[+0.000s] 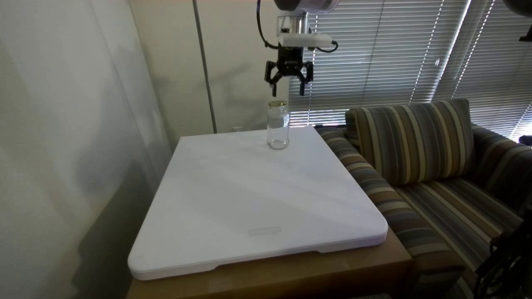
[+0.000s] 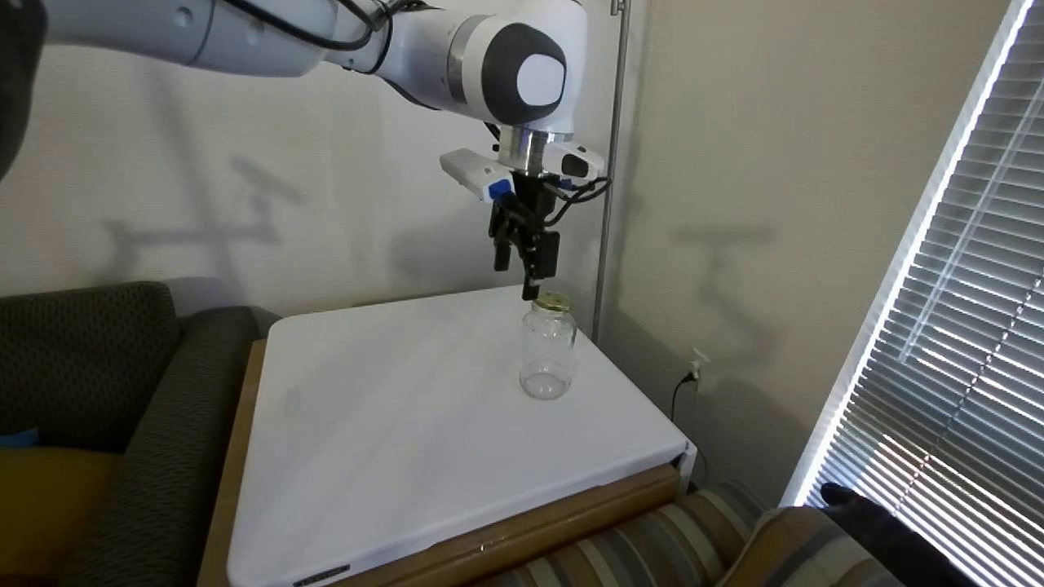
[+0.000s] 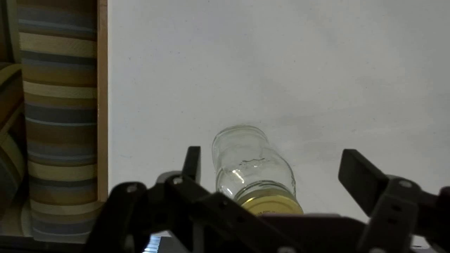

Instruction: Put the lid on the table

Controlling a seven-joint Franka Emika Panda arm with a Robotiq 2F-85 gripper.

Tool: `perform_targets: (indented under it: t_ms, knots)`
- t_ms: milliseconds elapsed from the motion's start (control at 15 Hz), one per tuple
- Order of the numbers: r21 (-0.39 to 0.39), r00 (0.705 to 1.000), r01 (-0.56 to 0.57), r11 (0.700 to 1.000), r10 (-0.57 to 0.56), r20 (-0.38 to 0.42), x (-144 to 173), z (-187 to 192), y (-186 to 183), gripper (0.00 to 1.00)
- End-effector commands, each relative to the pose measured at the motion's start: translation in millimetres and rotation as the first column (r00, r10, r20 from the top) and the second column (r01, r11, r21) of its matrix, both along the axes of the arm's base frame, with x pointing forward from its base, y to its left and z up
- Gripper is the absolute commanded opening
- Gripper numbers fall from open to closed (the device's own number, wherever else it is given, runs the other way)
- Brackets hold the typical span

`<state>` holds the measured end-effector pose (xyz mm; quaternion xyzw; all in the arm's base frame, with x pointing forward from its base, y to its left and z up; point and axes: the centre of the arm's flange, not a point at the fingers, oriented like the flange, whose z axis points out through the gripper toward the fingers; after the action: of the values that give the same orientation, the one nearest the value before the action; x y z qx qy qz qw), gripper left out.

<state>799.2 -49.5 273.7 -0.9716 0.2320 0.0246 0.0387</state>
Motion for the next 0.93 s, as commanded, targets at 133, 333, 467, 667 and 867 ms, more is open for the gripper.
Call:
perform_targets:
  t_ms: [133,333,467,667,867]
  knots:
    - [-0.001,1.000,-0.020,1.000,0.020,-0.003,63,0,-9,1.00]
    - [-0.002,1.000,-0.007,1.000,0.007,0.024,3,-1,0,1.00]
    - [-0.003,1.000,-0.008,1.000,0.008,0.030,4,-2,-1,1.00]
    - [-0.013,0.999,-0.007,1.000,0.007,0.052,7,-7,-2,1.00]
    - [-0.010,0.998,0.003,1.000,-0.002,0.061,14,-10,-6,1.00]
